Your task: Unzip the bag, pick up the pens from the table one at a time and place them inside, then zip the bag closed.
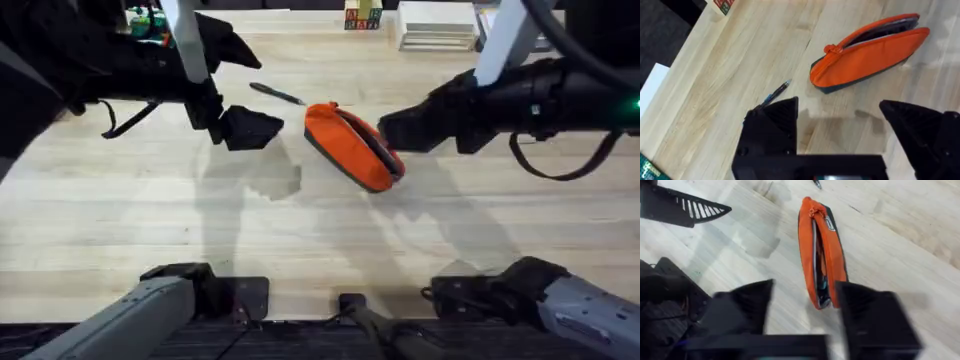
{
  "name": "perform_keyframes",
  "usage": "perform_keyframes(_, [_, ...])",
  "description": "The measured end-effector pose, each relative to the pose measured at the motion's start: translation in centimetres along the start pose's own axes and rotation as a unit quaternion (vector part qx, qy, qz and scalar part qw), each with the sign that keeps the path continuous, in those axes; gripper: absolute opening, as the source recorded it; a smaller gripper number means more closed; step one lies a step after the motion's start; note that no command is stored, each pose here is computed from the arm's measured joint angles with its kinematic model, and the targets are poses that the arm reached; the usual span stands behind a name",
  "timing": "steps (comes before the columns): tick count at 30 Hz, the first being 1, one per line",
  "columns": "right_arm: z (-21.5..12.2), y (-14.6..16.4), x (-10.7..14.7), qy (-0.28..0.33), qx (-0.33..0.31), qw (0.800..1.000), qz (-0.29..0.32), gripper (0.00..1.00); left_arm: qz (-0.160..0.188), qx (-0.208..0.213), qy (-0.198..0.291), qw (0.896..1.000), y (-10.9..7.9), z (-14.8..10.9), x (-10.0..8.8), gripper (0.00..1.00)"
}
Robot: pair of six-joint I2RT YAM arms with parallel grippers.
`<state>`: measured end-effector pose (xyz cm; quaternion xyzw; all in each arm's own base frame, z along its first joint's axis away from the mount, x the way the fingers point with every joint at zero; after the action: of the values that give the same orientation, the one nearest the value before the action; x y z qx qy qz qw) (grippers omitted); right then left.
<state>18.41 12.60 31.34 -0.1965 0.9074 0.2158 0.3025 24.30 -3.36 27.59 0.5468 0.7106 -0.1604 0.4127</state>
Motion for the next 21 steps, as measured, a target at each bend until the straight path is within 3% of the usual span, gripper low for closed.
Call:
perform_keyframes(4, [0.0, 0.0, 0.0, 0.0, 0.0, 1.0, 0.002, 0.138, 0.0, 0.0, 0.0, 1.0, 0.0, 0.0, 0.0, 0.993])
perform_keyframes(5, [0.0, 0.0, 0.0, 0.0, 0.0, 1.0, 0.004, 0.062, 0.0, 0.0, 0.0, 1.0, 0.0, 0.0, 0.0, 0.993])
perform_keyframes(13, [0.1, 0.0, 0.0, 0.001, 0.002, 1.0, 0.004, 0.03, 0.0, 0.0, 0.0, 1.0, 0.0, 0.0, 0.0, 0.994])
perform_keyframes(21, [4.4, -0.9, 0.0, 0.074, 0.016, 0.997, 0.019, 0.03, 0.0, 0.0, 0.0, 1.0, 0.0, 0.0, 0.0, 0.993])
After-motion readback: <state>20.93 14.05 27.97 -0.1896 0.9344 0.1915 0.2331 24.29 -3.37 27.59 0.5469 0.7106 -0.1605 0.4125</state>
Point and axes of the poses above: each hand's point on the last joint's axis, 136 mm out from that joint toward the fingers, its own z axis out along the fingers, its own y axis along the line the jaws close on, x = y × z, the point moved 10 cm from there along -z, back along the fingers, and after that the axes turned 6 degrees about z, right-handed, at the moved point
